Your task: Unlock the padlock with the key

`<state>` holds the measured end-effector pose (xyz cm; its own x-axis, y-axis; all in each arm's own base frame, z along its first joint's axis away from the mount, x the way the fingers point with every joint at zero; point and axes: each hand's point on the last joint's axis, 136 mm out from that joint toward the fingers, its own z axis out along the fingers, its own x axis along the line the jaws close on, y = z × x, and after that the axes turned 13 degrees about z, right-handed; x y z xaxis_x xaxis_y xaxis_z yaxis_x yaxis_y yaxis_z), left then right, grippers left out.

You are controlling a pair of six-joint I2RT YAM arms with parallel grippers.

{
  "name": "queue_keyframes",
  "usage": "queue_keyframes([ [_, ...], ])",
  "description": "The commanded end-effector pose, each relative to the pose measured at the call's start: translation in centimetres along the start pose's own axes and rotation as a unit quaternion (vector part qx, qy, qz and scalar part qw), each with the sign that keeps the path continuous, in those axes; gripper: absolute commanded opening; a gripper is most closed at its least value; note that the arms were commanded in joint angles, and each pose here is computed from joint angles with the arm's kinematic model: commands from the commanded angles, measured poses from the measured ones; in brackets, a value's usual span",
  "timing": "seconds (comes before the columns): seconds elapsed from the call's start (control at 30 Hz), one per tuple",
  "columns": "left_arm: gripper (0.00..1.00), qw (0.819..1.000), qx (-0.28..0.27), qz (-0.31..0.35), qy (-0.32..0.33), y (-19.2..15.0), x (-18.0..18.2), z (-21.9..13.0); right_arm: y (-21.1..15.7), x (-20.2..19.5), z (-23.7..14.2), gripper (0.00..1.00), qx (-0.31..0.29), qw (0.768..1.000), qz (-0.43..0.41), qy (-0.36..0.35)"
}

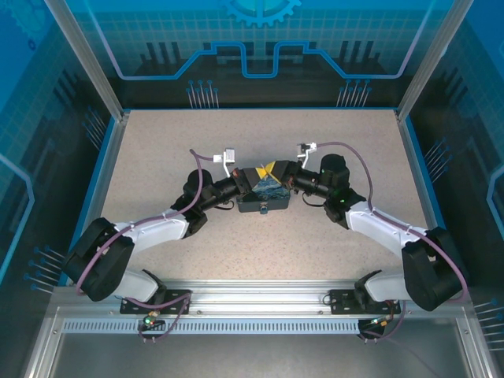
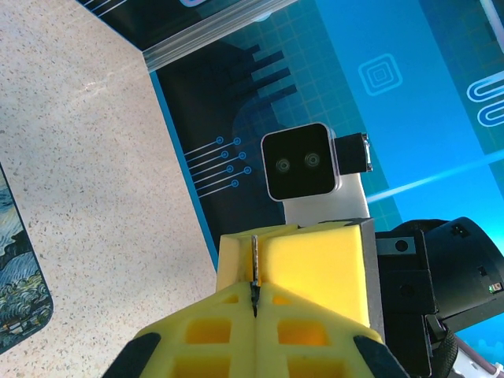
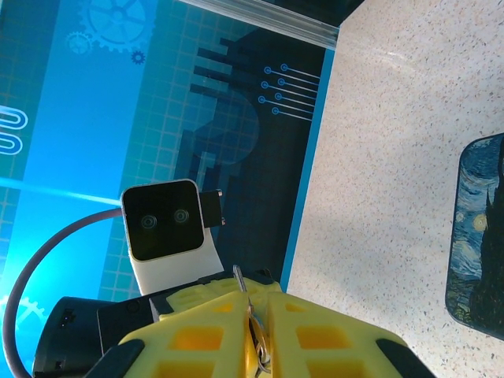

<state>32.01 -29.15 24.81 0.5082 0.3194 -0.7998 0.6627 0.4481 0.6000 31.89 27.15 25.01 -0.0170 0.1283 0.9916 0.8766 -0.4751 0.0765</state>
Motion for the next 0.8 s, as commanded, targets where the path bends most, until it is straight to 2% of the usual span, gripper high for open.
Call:
queue_keyframes([
  [0.0, 0.0, 1.0, -0.013, 0.016, -0.005, 0.7, -0.7, 0.0, -1.1, 0.9, 0.7, 0.11, 0.026, 1.0, -0.01, 0.008],
  [0.13, 0.0, 1.0, -0.012, 0.016, -0.005, 0.7, -0.7, 0.1, -1.0, 0.6, 0.6, 0.0, 0.025, 1.0, -0.008, 0.003],
  [0.4, 0.0, 1.0, -0.009, 0.015, 0.0, 0.7, -0.6, 0.2, -0.5, 0.2, 0.6, 0.0, 0.014, 1.0, -0.005, -0.009],
  [0.47, 0.08, 1.0, -0.009, 0.013, 0.003, 0.6, -0.5, 0.2, -0.3, -0.1, 0.6, 0.0, 0.011, 1.0, -0.005, -0.014],
  [0.53, 0.24, 1.0, -0.01, 0.012, 0.008, 0.6, -0.3, 0.1, 0.1, -0.5, 0.5, 0.0, 0.007, 1.0, -0.003, -0.019],
  [0.63, 0.38, 1.0, -0.018, 0.011, 0.015, 0.9, -0.1, -0.3, 0.5, -0.9, 0.2, 0.0, 0.003, 1.0, 0.0, -0.025],
  [0.77, 0.49, 0.999, -0.027, 0.011, 0.026, 1.6, 0.1, -1.0, 0.8, -1.5, -0.1, 0.0, 0.0, 1.0, 0.003, -0.031],
])
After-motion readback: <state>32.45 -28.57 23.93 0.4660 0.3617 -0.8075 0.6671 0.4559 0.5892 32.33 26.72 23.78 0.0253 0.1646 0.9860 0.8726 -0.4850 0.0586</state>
